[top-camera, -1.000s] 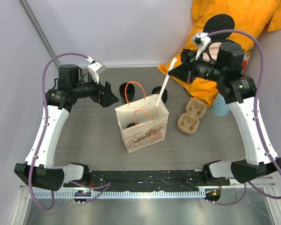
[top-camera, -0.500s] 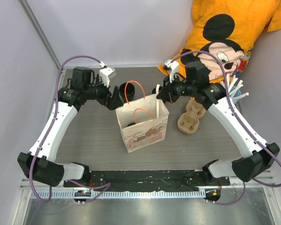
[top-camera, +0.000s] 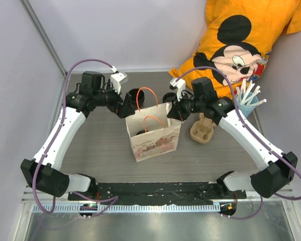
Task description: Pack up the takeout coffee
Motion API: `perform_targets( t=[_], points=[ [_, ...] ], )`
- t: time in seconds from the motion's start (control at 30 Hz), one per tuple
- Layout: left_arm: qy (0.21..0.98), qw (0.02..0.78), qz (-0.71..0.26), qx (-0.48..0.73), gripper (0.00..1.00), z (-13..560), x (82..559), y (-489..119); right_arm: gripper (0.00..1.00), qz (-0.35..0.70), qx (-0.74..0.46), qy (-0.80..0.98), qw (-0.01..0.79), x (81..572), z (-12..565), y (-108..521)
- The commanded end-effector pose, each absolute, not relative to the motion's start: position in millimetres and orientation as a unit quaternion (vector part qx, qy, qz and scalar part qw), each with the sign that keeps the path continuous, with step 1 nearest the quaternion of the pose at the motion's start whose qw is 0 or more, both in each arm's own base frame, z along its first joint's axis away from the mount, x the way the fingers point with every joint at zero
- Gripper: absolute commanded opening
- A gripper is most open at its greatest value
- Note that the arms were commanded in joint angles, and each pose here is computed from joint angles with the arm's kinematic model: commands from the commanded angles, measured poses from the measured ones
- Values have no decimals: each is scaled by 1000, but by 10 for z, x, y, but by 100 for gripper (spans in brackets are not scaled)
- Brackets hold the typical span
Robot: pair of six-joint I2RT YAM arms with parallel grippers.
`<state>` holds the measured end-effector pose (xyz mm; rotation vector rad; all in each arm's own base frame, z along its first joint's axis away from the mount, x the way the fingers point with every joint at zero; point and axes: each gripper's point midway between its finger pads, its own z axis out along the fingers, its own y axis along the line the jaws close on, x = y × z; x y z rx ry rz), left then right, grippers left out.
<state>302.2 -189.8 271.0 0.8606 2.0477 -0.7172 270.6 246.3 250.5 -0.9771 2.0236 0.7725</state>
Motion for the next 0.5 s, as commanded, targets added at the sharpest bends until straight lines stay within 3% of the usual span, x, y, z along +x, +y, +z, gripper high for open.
perform_targets(
  t=[0.0, 0.47],
  points=[
    [787, 409, -291, 358, 100, 2822, 3067, -2004, 6, 308, -404, 759, 408, 2634, 2721, 2485],
    [783, 434, -274, 352, 100, 2924, 3212, -2006, 25, 321, -426, 743, 403, 2500, 2861, 2502]
  ],
)
